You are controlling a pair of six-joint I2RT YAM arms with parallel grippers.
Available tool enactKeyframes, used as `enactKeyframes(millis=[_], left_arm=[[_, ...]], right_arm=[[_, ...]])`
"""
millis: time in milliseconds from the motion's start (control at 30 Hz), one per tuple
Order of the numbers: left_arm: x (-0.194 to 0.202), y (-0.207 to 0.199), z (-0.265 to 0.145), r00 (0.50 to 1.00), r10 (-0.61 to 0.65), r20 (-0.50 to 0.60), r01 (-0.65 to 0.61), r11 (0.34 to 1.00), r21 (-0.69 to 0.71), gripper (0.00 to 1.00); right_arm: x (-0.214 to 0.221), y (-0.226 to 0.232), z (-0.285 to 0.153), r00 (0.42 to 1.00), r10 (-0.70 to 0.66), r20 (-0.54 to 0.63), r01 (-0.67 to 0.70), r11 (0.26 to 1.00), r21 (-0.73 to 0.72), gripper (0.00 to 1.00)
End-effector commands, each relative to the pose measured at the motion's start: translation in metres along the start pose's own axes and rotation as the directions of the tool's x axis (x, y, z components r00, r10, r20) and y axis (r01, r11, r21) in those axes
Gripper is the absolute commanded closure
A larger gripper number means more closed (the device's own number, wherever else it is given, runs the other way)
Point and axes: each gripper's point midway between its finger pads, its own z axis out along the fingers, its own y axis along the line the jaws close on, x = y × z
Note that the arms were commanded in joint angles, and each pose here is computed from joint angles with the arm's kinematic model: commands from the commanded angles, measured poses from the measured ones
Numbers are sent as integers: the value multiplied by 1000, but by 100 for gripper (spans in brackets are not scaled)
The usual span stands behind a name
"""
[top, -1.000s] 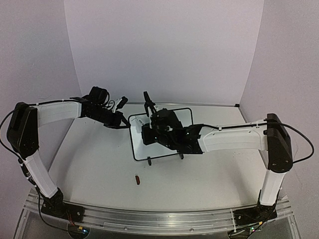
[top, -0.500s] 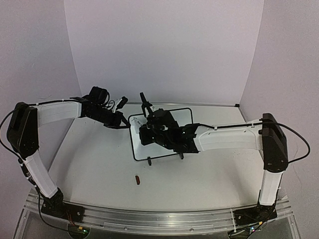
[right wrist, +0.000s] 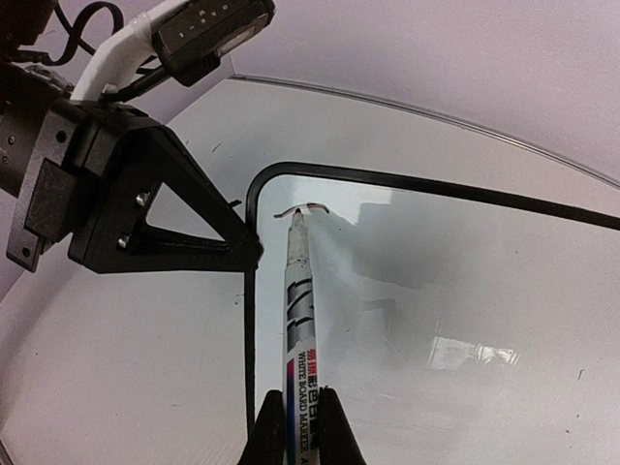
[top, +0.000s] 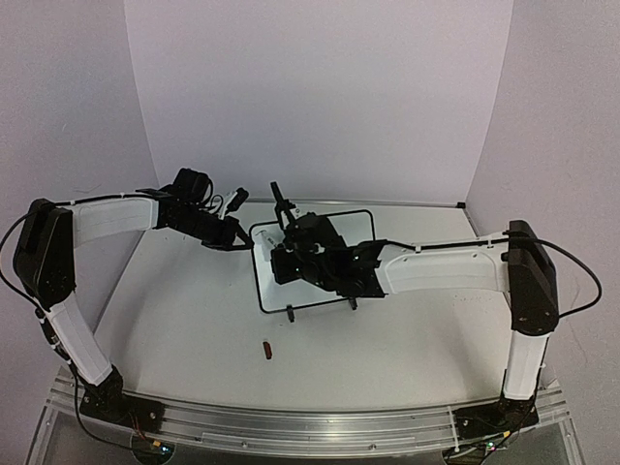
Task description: Write a sentence on the whiteboard
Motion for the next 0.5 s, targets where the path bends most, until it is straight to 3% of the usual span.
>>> enactKeyframes(millis=[0, 467], left_arm=[[-5, -6, -2, 999, 31, -7, -31, 999, -11, 100], [-6, -6, -2, 999, 33, -5, -33, 999, -13, 100]], right_arm=[[-6, 3, 6, 1000, 7, 13, -7, 1000, 19, 100], [8, -4, 2, 1000, 14, -21, -13, 999, 32, 100]])
